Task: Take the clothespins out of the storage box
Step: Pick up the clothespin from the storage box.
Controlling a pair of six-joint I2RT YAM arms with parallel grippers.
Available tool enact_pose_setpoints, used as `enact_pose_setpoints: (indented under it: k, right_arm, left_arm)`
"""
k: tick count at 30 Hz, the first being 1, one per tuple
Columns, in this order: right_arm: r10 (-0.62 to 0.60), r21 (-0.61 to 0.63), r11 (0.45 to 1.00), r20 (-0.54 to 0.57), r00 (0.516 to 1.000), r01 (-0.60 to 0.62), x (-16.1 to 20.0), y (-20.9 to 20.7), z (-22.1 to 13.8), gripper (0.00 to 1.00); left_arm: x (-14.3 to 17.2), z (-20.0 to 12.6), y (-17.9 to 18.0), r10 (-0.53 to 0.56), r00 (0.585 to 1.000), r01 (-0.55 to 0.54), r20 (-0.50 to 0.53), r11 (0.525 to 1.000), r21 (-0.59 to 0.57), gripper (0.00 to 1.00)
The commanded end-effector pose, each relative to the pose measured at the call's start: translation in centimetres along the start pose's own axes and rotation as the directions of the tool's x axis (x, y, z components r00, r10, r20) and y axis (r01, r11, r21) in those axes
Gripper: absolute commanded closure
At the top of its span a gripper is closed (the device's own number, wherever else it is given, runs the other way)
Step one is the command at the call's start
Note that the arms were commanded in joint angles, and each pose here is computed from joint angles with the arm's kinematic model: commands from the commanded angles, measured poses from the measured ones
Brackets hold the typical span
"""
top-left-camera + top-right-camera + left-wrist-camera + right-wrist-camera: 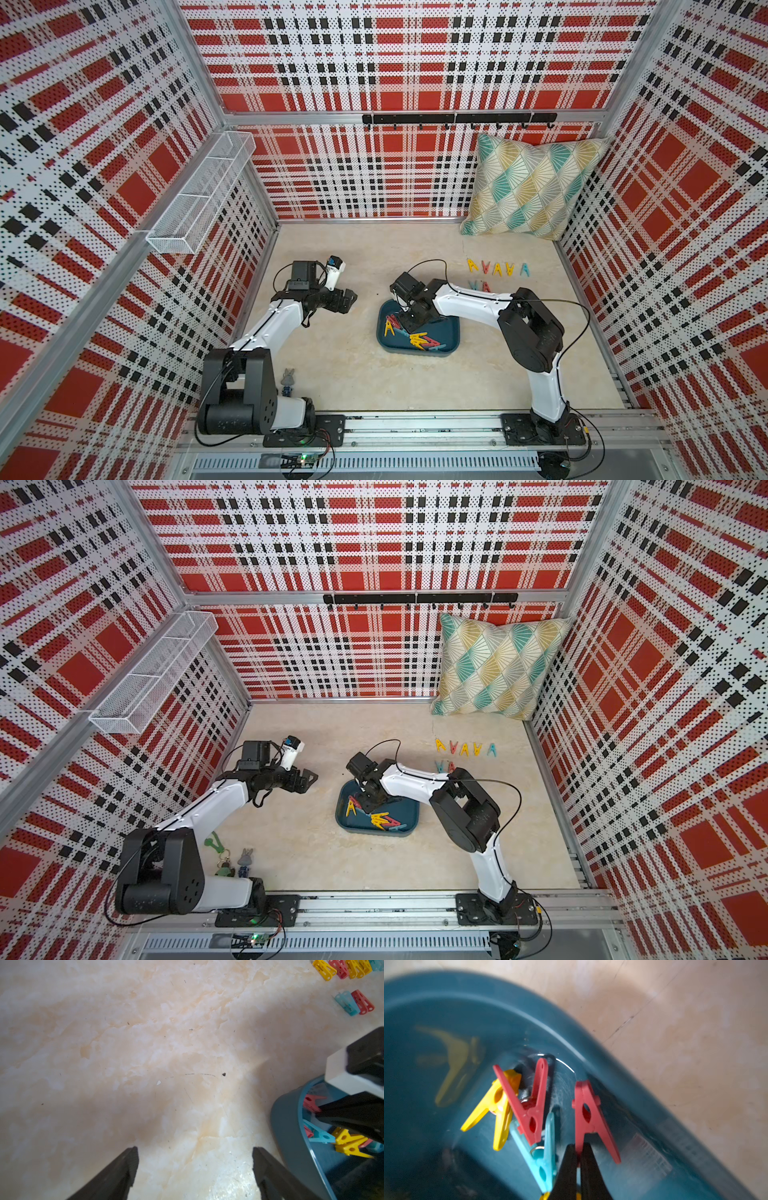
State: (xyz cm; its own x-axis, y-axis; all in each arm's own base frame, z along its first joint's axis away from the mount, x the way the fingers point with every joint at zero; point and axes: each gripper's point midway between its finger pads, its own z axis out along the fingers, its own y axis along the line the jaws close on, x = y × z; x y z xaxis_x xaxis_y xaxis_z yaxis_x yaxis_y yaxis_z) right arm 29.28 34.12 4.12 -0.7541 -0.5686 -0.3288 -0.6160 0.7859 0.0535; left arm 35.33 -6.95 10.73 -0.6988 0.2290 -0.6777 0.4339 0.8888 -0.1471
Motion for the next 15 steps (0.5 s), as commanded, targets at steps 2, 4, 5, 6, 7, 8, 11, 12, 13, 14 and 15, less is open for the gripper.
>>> enact_pose_setpoints:
  k: [2,4,5,6,7,8,11,12,13,14,15]
  right_arm:
    - [0.011,-0.017,1.0,0.094,0.996,-0.009,-1.4,0.4,-3.8,0.98]
    - [0.016,-0.032,0.999,0.121,0.992,-0.012,-1.7,0.6,-5.0,0.98]
    - [0.019,-0.041,0.999,0.137,0.99,-0.013,-1.9,0.7,-5.6,0.99]
    - [0.023,-0.05,0.999,0.151,0.988,-0.015,-2.0,0.8,-6.2,0.99]
    - [0.024,-0.057,0.998,0.163,0.986,-0.015,-2.1,0.9,-6.8,0.99]
    - [0.028,-0.062,0.998,0.174,0.984,-0.018,-2.2,0.9,-7.3,0.99]
    - [0.04,-0.074,0.997,0.21,0.977,-0.025,-2.5,1.0,-8.8,1.0]
    - [0.046,-0.081,0.996,0.222,0.974,-0.029,-2.6,1.1,-9.3,1.0]
    - [0.05,-0.086,0.996,0.233,0.971,-0.031,-2.7,1.1,-9.7,1.0]
    - [0.055,-0.092,0.995,0.245,0.968,-0.033,-2.8,1.1,-10.2,1.0]
    - [0.061,-0.097,0.995,0.258,0.964,-0.037,-2.9,1.1,-10.7,1.0]
  left_arm:
    - [-0.2,-0.3,0.1,0.004,1.0,-0.004,0.02,1.0,0.003,0.09]
    - [-0.2,-0.3,0.1,0.003,1.0,-0.003,0.019,1.0,0.002,0.09]
    - [-0.2,-0.3,0.1,0.004,1.0,-0.004,0.019,1.0,0.002,0.08]
    - [-0.2,-0.3,0.2,0.003,1.0,-0.003,0.019,1.0,0.002,0.09]
    - [-0.2,-0.3,0.1,0.004,1.0,-0.004,0.019,1.0,0.002,0.09]
    - [-0.2,-0.3,0.1,0.004,1.0,-0.004,0.019,1.0,0.002,0.09]
    - [-0.2,-0.3,0.1,0.004,1.0,-0.004,0.02,1.0,0.002,0.09]
    - [-0.2,-0.3,0.1,0.003,1.0,-0.004,0.019,1.0,0.003,0.09]
    - [-0.2,-0.3,0.1,0.004,1.0,-0.004,0.02,1.0,0.004,0.09]
    - [-0.2,-0.3,0.1,0.003,1.0,-0.003,0.019,1.0,0.004,0.09]
    - [-0.1,-0.2,0.1,0.003,1.0,-0.003,0.016,1.0,0.005,0.09]
